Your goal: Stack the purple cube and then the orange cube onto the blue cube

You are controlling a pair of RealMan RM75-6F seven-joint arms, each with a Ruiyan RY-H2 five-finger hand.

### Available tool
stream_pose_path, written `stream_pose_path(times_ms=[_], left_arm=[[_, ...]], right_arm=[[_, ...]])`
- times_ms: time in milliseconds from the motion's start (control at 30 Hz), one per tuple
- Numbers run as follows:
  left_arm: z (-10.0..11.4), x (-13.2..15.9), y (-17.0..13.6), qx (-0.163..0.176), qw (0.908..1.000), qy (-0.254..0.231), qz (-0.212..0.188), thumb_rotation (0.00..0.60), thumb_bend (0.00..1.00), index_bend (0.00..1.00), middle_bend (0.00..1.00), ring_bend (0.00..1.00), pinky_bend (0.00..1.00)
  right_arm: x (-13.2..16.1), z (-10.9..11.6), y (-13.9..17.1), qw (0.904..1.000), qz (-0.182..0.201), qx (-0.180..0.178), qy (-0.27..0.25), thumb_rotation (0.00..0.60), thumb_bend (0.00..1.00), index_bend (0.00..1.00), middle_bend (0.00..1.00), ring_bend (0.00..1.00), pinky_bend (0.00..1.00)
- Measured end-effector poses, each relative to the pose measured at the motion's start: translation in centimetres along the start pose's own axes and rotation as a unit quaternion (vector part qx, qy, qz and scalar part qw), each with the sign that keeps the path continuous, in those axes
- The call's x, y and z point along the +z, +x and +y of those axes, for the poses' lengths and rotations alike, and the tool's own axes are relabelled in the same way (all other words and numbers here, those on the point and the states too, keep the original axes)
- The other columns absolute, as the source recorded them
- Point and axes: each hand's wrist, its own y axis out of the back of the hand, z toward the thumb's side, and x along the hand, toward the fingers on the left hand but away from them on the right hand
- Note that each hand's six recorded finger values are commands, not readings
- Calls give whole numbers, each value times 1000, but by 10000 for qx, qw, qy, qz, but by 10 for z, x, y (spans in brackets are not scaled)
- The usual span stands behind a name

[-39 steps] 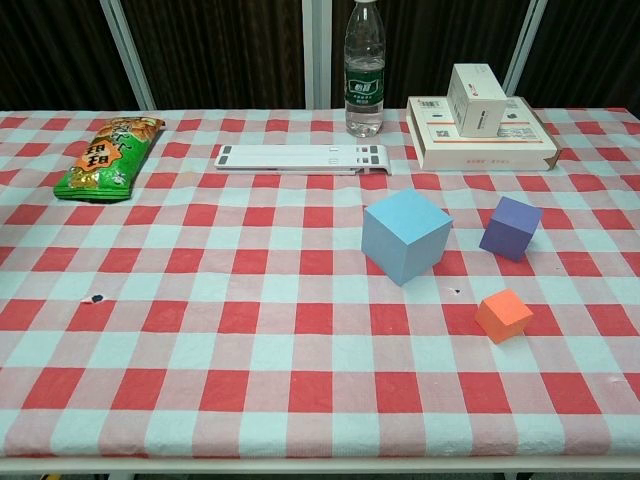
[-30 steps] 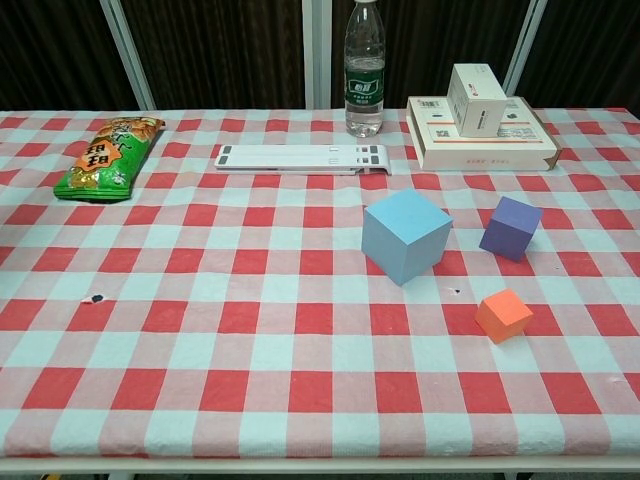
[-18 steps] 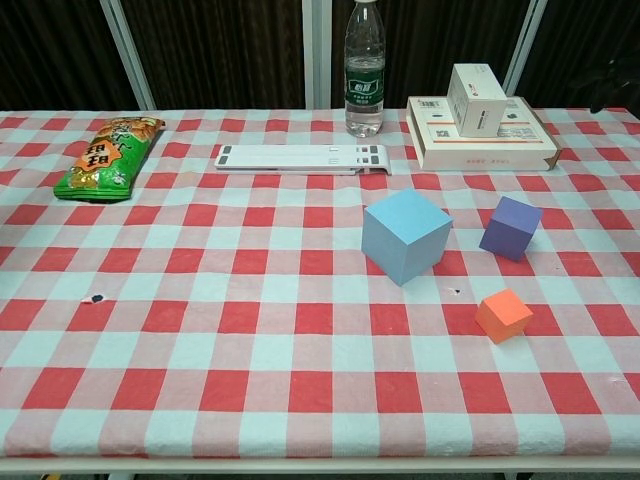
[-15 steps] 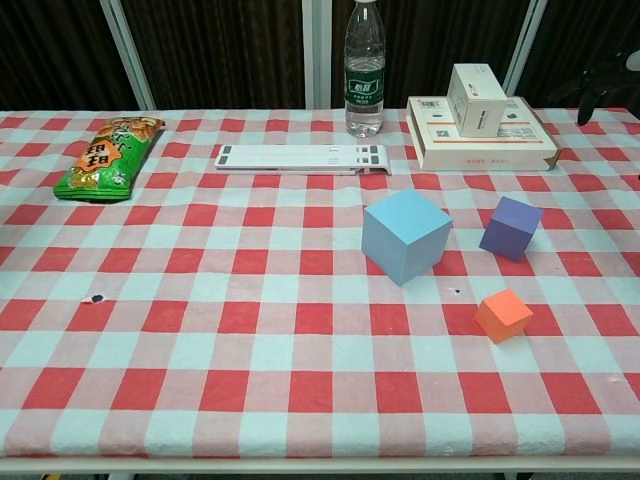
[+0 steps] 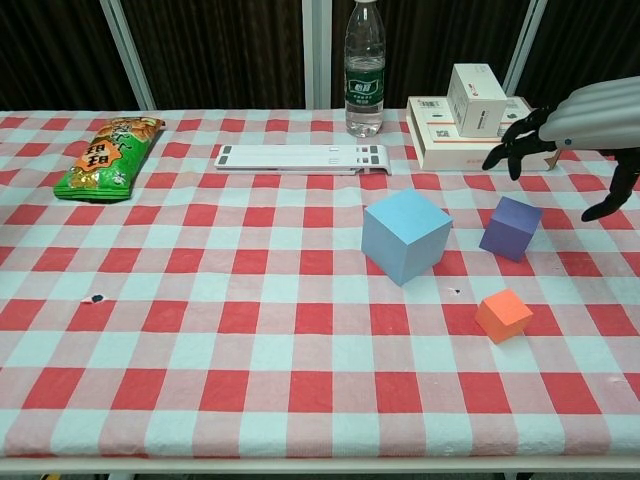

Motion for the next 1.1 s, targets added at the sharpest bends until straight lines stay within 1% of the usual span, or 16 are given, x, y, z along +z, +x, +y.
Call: stream_pose_path(times_ms=[167, 400, 567, 767, 1100], left_arm=[[-1, -1, 0, -15, 10000, 15, 0, 600, 0, 235, 219, 156, 288], [-3, -1, 2, -40, 10000, 44, -15, 600, 0, 235, 219, 157, 288], [-1, -5, 1, -42, 9999, 98, 36, 600, 0, 235, 220, 157, 288], [-1, -10, 0, -54, 9999, 115, 87, 600, 0, 235, 219, 157, 288], [-3, -13, 1, -86, 9998, 98, 123, 600, 0, 235, 219, 157, 288]], right_arm=[[11, 3, -4, 9997, 198, -136, -35, 600, 78, 107, 246, 55, 102], [12, -2, -9, 9996, 214, -159, -127, 600, 100, 107, 249, 55, 102], [10, -6, -15, 9995, 220, -200, -94, 600, 108, 107, 261, 55, 103], [12, -11, -21, 9994, 288, -151, -76, 600, 116, 107, 277, 55, 102], [7, -14, -23, 9996, 284, -12, 30, 600, 120, 107, 283, 55, 102]])
